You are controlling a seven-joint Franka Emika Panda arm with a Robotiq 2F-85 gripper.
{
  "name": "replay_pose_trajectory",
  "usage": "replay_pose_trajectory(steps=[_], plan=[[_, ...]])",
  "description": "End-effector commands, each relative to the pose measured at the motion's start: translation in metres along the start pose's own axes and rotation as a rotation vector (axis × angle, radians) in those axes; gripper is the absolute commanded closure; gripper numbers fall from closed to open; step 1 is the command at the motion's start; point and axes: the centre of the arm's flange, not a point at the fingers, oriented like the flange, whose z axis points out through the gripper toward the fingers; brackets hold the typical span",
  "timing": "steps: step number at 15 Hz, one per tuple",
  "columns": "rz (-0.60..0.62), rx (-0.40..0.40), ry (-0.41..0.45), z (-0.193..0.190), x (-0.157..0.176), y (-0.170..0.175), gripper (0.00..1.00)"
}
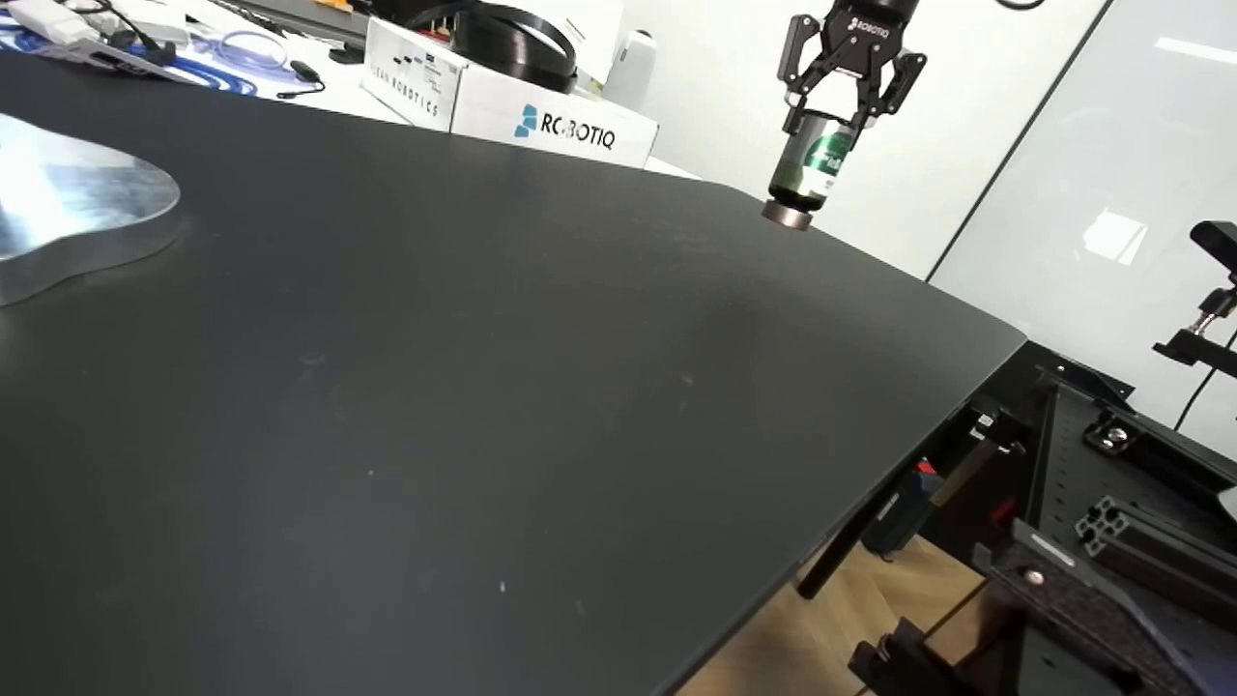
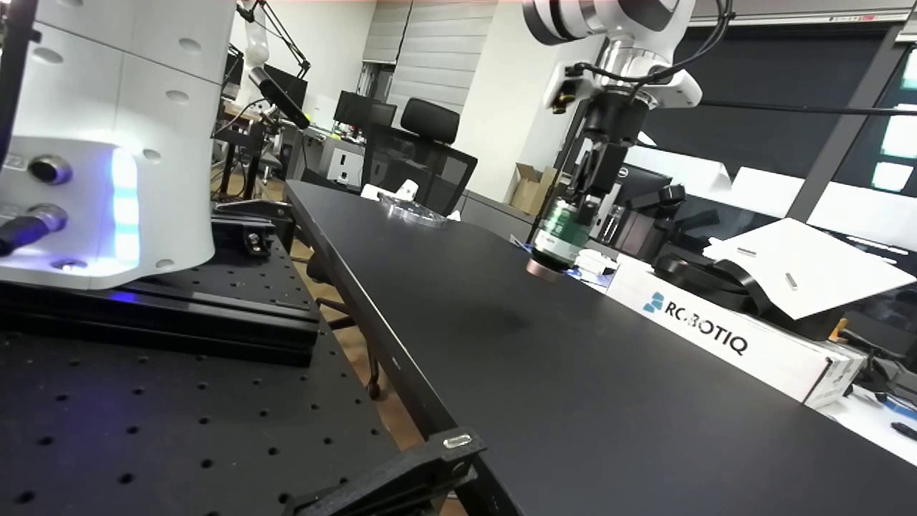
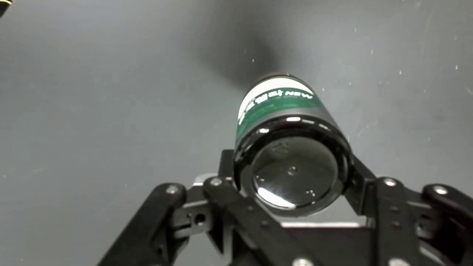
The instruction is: Move the bottle forward then to the left then twist it ninety degrees.
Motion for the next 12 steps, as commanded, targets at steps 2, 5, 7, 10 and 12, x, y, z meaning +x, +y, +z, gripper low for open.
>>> replay_pose_trajectory(steps=[2,5,7,10,12], plan=[[-0.057,0.045,0.023,-0.010,-0.077,0.042,0.55],[-0.088,0.048,0.037,0.008,-0.105,0.057,0.55],[-0.106,0.044,0.043,0.022,-0.119,0.064,0.55],[-0.125,0.023,0.040,0.039,-0.131,0.070,0.55],[-0.135,0.013,0.044,0.044,-0.130,0.068,0.55]])
